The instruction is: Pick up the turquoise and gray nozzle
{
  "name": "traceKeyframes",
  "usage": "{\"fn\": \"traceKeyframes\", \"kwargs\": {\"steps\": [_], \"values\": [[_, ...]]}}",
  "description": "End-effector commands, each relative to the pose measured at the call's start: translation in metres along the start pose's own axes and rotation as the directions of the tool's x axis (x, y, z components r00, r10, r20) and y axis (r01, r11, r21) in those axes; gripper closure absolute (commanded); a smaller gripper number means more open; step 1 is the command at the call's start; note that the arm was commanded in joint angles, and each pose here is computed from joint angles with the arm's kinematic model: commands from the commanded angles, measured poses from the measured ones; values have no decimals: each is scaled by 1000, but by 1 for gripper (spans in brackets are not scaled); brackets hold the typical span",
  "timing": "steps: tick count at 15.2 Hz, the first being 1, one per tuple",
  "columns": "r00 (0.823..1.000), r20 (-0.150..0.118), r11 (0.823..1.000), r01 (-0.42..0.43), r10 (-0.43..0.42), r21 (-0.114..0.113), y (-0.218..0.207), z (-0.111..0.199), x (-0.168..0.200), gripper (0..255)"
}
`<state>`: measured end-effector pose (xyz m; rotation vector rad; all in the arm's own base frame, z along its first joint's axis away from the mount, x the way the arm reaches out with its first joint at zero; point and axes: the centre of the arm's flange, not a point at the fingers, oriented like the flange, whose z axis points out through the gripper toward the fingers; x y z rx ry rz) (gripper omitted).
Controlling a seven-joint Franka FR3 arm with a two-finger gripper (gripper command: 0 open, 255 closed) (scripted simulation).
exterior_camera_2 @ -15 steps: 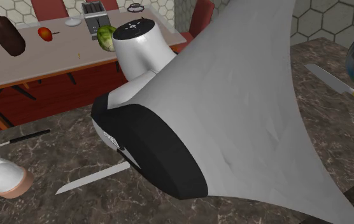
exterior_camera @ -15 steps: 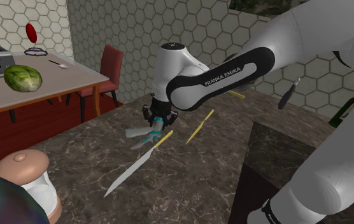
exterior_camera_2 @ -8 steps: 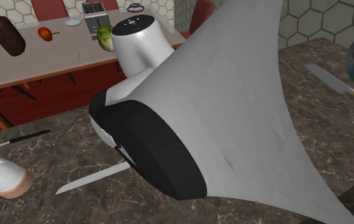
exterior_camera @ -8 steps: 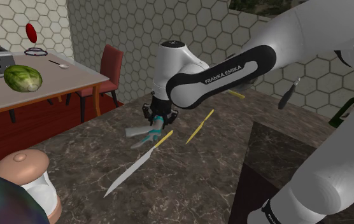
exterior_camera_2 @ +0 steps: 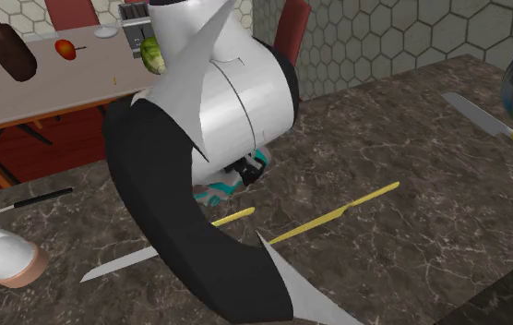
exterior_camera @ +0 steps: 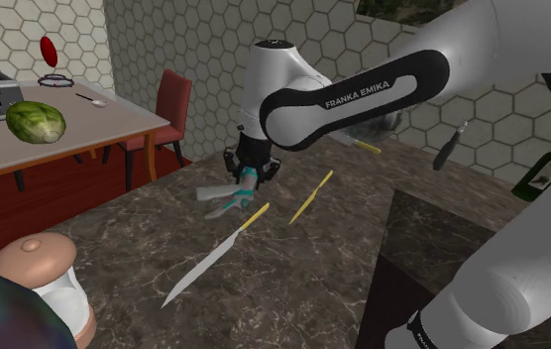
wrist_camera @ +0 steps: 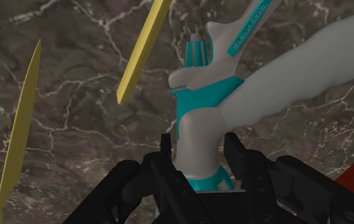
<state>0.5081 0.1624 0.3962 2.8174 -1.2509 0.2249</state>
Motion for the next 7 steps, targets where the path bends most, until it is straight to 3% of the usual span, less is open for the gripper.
{"fn": "traceKeyframes", "kwargs": {"steps": [1,7], "values": [[1000,0,1000,0,0,0,-1,-11,2,255],[1000,0,1000,0,0,0,-1,-33,6,255]]}}
